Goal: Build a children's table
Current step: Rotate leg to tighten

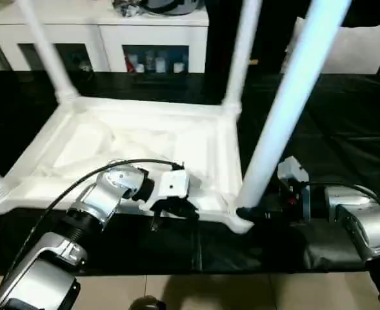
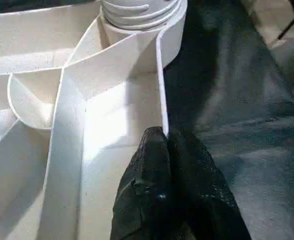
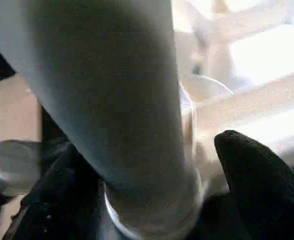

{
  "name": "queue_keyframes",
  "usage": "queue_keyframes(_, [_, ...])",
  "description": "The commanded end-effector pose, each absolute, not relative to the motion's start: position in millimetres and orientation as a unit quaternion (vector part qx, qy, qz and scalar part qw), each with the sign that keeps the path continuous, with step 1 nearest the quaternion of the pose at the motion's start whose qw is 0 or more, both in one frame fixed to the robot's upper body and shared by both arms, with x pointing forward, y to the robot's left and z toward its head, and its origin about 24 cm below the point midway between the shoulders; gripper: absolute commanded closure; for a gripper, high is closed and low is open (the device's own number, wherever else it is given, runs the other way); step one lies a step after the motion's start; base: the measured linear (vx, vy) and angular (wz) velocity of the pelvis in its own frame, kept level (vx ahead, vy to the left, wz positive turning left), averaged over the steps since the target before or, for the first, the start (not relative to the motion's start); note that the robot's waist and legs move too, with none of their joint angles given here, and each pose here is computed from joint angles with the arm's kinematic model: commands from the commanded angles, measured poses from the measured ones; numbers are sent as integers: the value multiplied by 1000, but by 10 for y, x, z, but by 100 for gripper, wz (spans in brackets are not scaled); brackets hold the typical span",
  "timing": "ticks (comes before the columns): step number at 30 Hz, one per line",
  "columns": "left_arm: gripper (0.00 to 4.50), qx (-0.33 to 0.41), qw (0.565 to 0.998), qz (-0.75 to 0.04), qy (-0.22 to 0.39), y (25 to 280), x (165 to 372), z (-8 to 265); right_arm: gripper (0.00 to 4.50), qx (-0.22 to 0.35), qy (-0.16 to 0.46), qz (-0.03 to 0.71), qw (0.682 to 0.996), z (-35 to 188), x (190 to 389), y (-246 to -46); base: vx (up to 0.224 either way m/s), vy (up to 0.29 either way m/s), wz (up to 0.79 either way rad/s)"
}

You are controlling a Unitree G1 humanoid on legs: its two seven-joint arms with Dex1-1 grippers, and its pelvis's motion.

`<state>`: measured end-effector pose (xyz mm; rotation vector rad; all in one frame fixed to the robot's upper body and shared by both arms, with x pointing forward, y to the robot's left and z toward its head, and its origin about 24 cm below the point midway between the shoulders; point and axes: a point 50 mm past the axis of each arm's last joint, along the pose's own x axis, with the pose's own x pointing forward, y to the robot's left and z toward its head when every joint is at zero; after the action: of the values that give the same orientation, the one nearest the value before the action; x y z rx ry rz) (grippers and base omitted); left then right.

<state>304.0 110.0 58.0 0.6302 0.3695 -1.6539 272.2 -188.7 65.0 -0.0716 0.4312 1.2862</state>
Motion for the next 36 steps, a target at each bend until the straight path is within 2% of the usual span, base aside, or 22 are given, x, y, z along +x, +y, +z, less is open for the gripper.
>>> queue_keyframes(1, [450,299,576,-747,145,1016,2992,619,115,-27,189,615,765,703,2690,-1864,0,0,0])
queue_keyframes(11, [450,290,571,-752,153,1049,2986,584,194,-4,205,635,745,678,2618,-1848,0,0,0])
queue_keyframes(16, [450,268,587,-749,153,1038,2992,587,218,21,201,621,757,681,2627,-1797,0,0,0])
queue_keyframes(20, [450,230,680,-679,154,918,3146,630,228,33,195,505,840,628,2859,-1667,0,0,0])
queue_keyframes(25, [450,206,746,-607,181,774,3259,628,238,42,219,358,907,549,3107,-1564,0,0,0])
queue_keyframes(27, [450,200,759,-591,188,739,3277,620,239,41,225,331,915,533,3145,-1547,0,0,0])
queue_keyframes(28, [450,185,789,-551,199,640,3324,612,239,41,228,280,932,508,3231,-1499,0,0,0])
queue_keyframes(30, [450,174,812,-519,203,542,3361,620,239,34,215,250,943,504,3305,-1458,0,0,0])
queue_keyframes(32, [450,158,827,-499,203,456,3383,642,239,36,193,253,948,529,3347,-1407,0,0,0])
queue_keyframes(34, [450,164,824,-507,192,427,3385,661,178,58,178,270,944,565,3355,-1367,0,0,0])
queue_keyframes(36, [450,171,821,-512,188,441,3385,664,178,74,173,282,941,584,3344,-1363,0,0,0])
